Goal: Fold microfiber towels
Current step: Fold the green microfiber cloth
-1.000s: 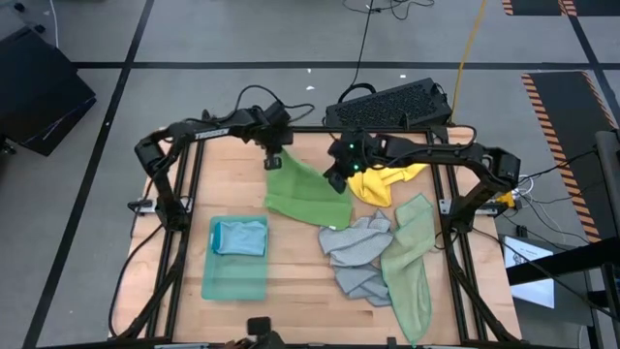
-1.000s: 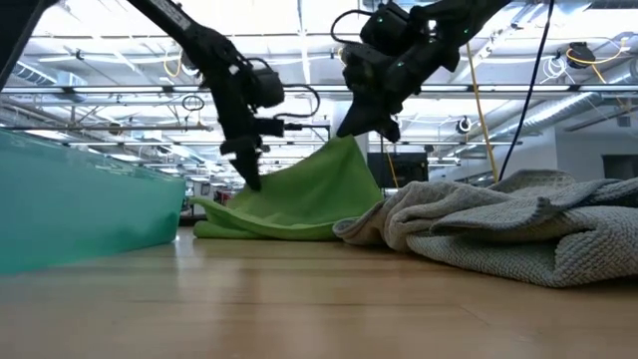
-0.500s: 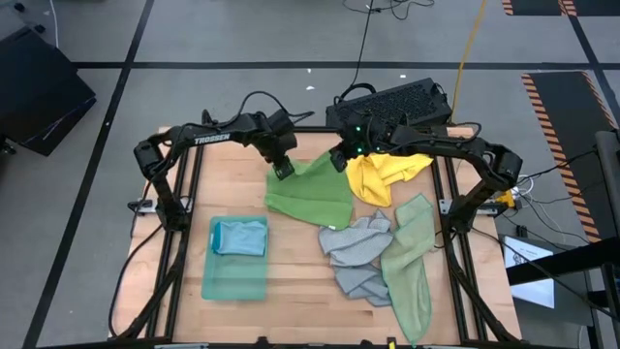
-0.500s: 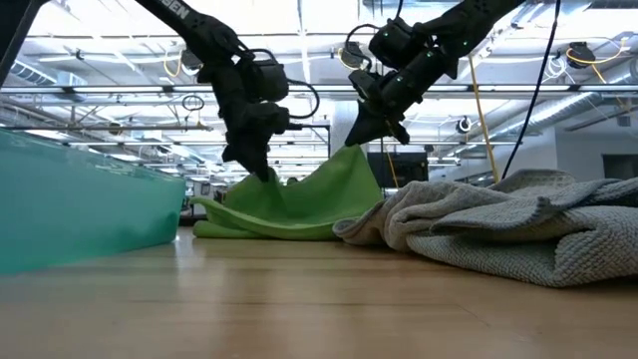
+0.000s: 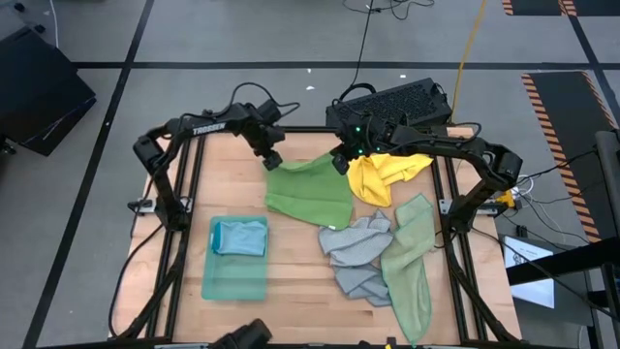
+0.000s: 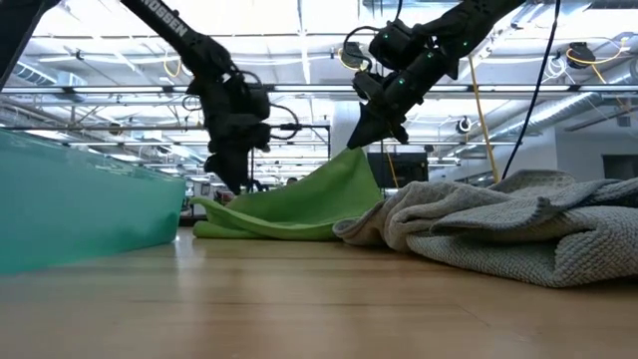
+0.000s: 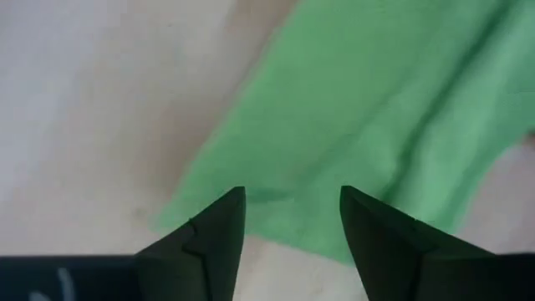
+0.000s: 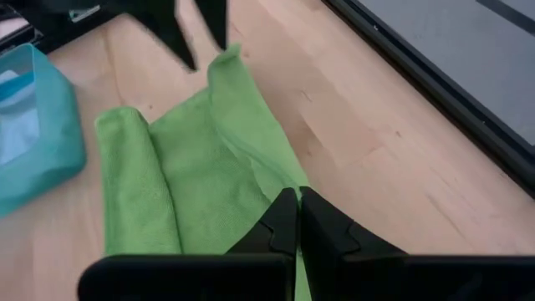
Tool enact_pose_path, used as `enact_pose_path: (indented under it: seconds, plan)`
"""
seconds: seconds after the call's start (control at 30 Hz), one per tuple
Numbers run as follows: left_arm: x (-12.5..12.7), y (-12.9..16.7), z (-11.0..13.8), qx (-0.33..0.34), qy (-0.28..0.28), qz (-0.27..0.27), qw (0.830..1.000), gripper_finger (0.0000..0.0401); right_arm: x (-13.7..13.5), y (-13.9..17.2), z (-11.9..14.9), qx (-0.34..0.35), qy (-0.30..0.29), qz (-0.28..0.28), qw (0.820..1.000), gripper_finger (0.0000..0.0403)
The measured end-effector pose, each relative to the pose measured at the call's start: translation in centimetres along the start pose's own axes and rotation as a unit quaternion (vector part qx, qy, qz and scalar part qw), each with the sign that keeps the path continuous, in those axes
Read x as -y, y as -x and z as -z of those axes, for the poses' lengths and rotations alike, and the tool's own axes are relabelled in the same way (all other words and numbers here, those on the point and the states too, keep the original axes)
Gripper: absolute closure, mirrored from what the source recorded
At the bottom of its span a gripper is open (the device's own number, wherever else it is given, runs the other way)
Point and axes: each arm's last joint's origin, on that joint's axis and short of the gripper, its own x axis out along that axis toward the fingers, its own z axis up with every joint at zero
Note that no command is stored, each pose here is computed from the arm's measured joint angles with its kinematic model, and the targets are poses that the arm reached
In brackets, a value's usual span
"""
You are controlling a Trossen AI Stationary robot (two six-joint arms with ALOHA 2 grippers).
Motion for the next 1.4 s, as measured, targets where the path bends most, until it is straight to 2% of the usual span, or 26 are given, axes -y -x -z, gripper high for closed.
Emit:
enact_pose_path:
  seconds: [0.13,0.2,0.27,0.37,0.47,0.67,0.87,1.0,1.4]
  plan:
    - [-2.6,-0.2,0.9,0.014,-0.006,-0.016,1.000,0.0218,0.0,0.0,0.0,0.000,0.008,0.000,1.000,0.0403]
    - [-3.6,-0.1,1.0,0.027,-0.029,-0.026,0.999,0.0229,0.0,0.0,0.0,0.000,0.008,0.000,1.000,0.0403]
    - [-3.9,-0.2,1.3,0.014,-0.076,-0.052,0.996,0.0239,0.0,0.0,0.0,0.000,0.008,0.000,1.000,0.0403]
    - [-3.7,-0.3,1.3,-0.011,-0.169,-0.083,0.982,0.0241,0.0,0.0,0.0,0.000,0.009,0.000,1.000,0.0403]
    - [-3.5,-0.4,1.2,-0.009,-0.215,-0.075,0.974,0.0223,0.0,0.0,0.0,-0.001,0.014,-0.004,1.000,0.0403]
    - [-4.3,0.0,1.2,0.020,-0.225,-0.042,0.973,0.0161,-0.1,0.0,0.0,-0.002,0.017,-0.016,1.000,0.0403]
    - [-4.9,0.0,1.3,0.039,-0.249,-0.018,0.967,0.0147,-0.1,0.0,0.0,-0.002,0.019,-0.016,1.000,0.0403]
    - [-4.8,-1.1,1.3,0.031,-0.260,0.013,0.965,0.0158,-0.1,0.0,0.0,-0.002,0.024,-0.016,1.000,0.0403]
    - [-2.7,-2.3,1.5,-0.006,-0.319,0.043,0.947,0.0227,-0.1,0.0,0.0,-0.002,0.027,-0.016,1.000,0.0403]
